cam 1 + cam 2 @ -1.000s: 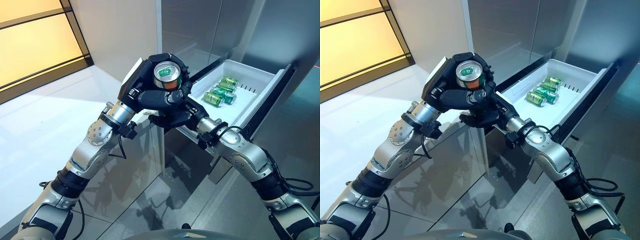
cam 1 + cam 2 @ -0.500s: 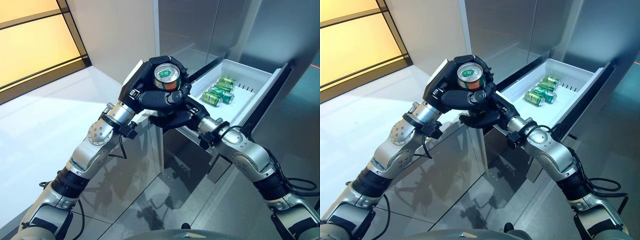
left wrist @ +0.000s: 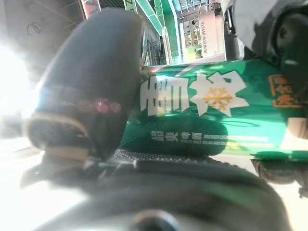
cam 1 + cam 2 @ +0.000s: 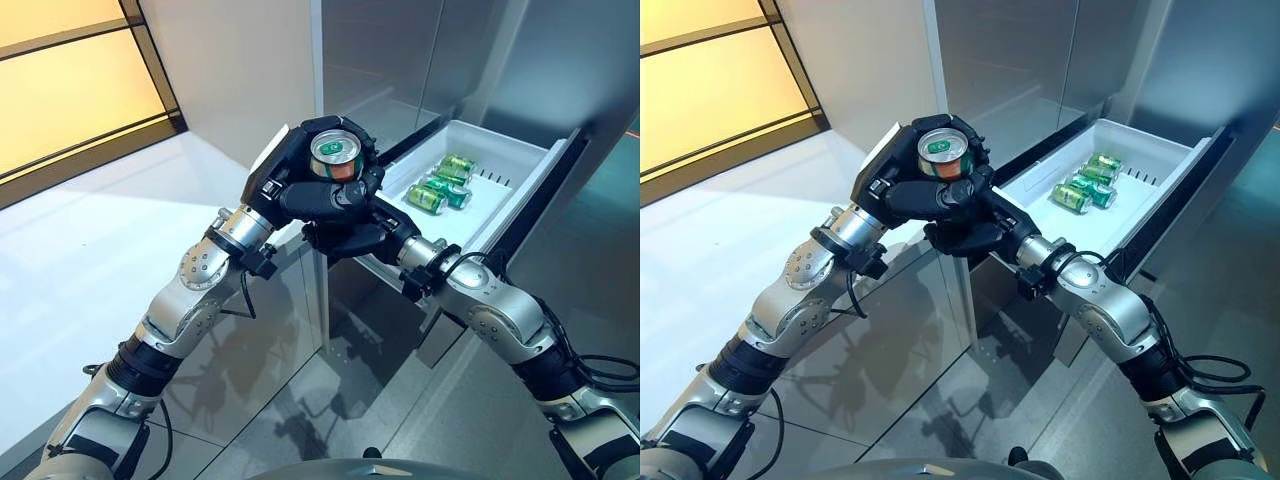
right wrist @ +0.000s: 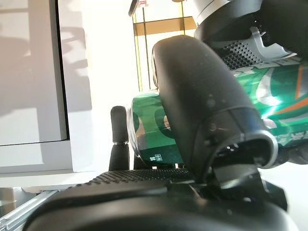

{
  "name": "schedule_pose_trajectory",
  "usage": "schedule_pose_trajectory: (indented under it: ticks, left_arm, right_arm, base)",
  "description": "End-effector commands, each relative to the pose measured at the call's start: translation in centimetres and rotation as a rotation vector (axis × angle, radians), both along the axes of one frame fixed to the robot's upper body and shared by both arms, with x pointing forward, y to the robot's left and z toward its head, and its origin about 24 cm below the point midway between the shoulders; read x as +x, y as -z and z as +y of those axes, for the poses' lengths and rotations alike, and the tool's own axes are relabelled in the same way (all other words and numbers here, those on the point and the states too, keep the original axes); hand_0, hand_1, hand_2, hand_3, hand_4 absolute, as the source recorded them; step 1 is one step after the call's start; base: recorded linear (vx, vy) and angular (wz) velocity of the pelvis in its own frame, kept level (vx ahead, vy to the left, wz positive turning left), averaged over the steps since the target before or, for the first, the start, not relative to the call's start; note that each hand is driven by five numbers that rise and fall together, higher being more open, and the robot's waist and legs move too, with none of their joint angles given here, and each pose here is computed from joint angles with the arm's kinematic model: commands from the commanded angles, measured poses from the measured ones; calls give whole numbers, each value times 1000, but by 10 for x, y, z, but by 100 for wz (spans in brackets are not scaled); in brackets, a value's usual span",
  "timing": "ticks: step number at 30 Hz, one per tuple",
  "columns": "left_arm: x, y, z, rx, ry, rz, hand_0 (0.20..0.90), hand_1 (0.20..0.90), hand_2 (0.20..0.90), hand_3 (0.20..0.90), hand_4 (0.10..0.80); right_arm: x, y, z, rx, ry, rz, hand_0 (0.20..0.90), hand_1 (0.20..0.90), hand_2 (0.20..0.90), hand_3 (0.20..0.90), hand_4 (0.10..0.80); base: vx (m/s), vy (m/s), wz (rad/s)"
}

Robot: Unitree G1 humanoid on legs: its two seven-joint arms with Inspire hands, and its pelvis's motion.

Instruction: Put drinks into fridge and close the fridge

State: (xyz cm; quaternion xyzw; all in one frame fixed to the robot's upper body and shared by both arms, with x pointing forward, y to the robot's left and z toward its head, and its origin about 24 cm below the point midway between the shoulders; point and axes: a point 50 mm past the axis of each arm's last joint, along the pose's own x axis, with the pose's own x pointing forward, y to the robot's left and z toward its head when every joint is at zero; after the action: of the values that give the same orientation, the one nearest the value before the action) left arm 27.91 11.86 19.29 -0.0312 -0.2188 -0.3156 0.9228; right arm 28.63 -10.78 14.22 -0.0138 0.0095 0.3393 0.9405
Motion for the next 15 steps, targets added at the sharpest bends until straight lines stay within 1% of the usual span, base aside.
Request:
schedule_pose_trajectory:
  ticks: [1, 14, 15]
  left_arm:
    - [-4, -54, -13, -101, 62, -273, 300, 300, 300, 200, 100]
    - [1, -36, -13, -21, 56, -217, 300, 300, 300, 200, 100]
    - [2, -35, -13, -18, 56, -208, 528, 528, 528, 466, 366]
  right_arm:
    - [-5, -61, 39, 251, -148, -208, 300, 300, 300, 200, 100]
    - [1, -58, 33, 238, -99, -212, 300, 300, 300, 200, 100]
    - [1, -58, 33, 234, -93, -212, 300, 300, 300, 200, 100]
  base:
    - [0, 0, 0]
    - [0, 0, 0]
    - [0, 0, 0]
